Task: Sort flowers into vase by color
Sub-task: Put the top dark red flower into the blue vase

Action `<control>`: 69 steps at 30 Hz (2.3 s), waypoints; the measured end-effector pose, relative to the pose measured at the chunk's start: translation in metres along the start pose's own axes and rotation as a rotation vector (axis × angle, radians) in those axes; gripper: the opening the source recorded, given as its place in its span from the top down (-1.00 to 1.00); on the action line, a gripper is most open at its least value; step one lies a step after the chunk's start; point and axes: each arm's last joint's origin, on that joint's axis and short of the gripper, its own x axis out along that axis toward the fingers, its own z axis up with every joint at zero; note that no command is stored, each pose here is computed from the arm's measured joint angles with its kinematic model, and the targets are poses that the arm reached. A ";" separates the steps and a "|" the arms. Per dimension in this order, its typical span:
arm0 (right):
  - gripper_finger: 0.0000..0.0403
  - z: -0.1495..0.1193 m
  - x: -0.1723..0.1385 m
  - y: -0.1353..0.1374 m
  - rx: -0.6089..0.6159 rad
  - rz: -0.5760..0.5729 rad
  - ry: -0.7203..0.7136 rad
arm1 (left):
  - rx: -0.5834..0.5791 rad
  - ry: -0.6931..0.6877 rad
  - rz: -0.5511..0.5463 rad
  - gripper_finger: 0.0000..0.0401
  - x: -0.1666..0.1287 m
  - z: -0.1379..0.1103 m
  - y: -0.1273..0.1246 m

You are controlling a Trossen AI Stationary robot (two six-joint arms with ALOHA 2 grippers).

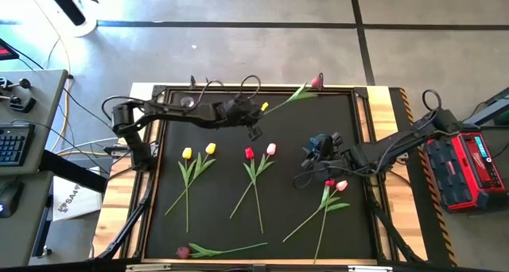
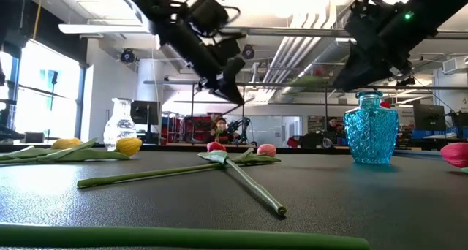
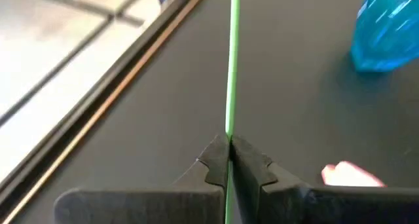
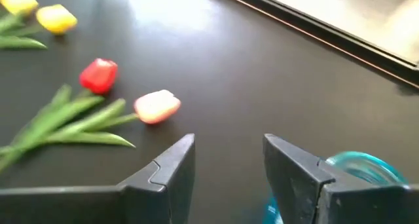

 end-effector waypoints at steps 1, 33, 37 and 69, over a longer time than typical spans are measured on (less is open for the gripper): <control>0.17 0.002 0.000 0.002 0.012 0.018 -0.014 | 0.008 -0.033 -0.008 1.00 -0.003 -0.002 -0.003; 0.17 0.088 0.035 0.022 -0.047 0.387 -0.517 | 0.205 -0.576 -0.238 1.00 -0.061 -0.042 -0.039; 0.17 0.089 0.034 0.022 -0.059 0.367 -0.541 | 0.243 -0.540 -0.214 1.00 -0.059 -0.045 -0.039; 0.99 0.095 0.043 0.009 -0.075 0.200 -0.550 | 0.116 -0.361 -0.195 0.74 -0.027 -0.066 -0.017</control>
